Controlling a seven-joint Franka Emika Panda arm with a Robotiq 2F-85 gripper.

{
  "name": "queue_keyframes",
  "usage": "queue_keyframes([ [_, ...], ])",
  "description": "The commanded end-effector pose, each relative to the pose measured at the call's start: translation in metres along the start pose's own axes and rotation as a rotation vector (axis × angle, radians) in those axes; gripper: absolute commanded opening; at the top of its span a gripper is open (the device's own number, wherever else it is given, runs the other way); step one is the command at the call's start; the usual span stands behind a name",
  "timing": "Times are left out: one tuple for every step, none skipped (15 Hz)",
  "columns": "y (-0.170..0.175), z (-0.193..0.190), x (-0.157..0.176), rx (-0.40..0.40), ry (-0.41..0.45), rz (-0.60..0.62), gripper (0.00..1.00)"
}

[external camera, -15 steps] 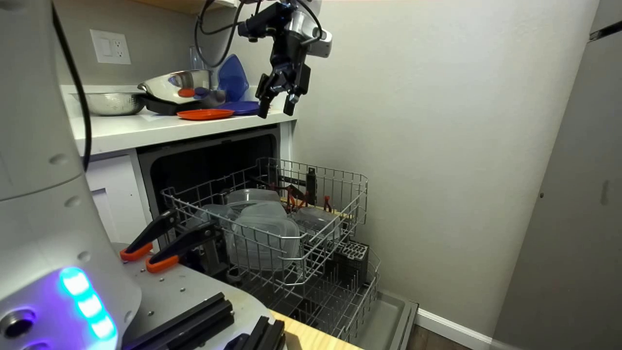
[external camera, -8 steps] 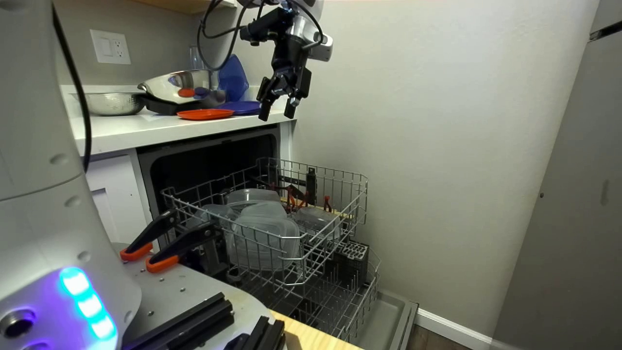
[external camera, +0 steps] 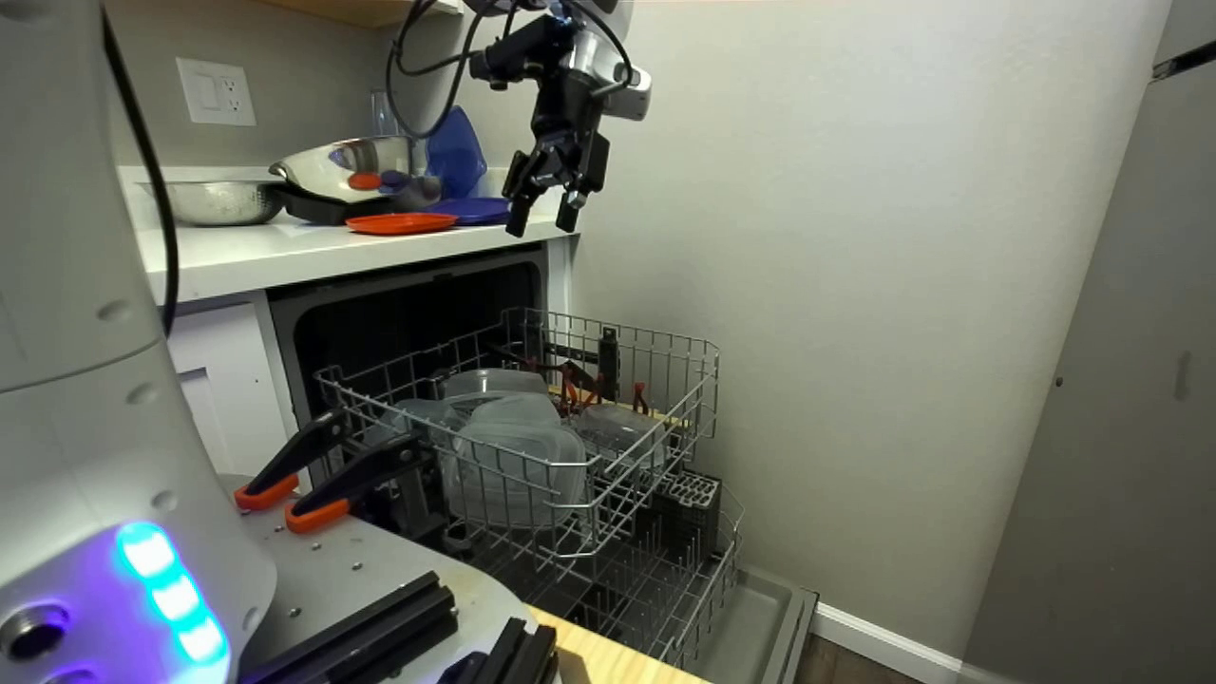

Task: Remove the lunch box to the left in front from the dish rack in the dish washer and put it on the kitchen countertop

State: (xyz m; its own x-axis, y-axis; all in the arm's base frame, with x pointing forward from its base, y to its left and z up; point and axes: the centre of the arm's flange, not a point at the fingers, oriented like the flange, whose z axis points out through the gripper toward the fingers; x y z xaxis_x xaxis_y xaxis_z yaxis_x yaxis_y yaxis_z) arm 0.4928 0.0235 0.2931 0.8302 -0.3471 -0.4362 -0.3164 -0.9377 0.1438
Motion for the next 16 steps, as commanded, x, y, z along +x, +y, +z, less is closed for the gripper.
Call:
queue_keyframes([
  [-0.011, 0.018, 0.038, 0.009, -0.064, 0.004, 1.0],
  [-0.014, 0.026, 0.053, 0.009, -0.089, 0.008, 1.0],
  [-0.016, 0.032, 0.062, 0.008, -0.105, 0.014, 1.0],
  [-0.02, 0.039, 0.073, 0.004, -0.117, 0.016, 1.0],
  [-0.024, 0.045, 0.083, 0.001, -0.128, 0.019, 1.0],
  [-0.029, 0.051, 0.094, -0.008, -0.138, 0.023, 1.0],
  [-0.033, 0.058, 0.104, -0.01, -0.146, 0.016, 1.0],
  [-0.038, 0.064, 0.114, -0.014, -0.157, 0.017, 1.0],
  [-0.042, 0.07, 0.123, -0.018, -0.164, 0.014, 1.0],
  [-0.045, 0.075, 0.131, -0.019, -0.171, 0.013, 1.0],
  [-0.049, 0.079, 0.138, -0.021, -0.175, 0.008, 1.0],
  [-0.052, 0.084, 0.145, -0.027, -0.169, 0.011, 1.0],
  [-0.054, 0.088, 0.151, -0.037, -0.158, 0.01, 1.0],
  [-0.056, 0.094, 0.159, -0.056, -0.134, 0.031, 1.0],
  [-0.057, 0.098, 0.166, -0.064, -0.125, 0.04, 1.0],
  [-0.056, 0.103, 0.174, -0.07, -0.116, 0.046, 1.0],
])
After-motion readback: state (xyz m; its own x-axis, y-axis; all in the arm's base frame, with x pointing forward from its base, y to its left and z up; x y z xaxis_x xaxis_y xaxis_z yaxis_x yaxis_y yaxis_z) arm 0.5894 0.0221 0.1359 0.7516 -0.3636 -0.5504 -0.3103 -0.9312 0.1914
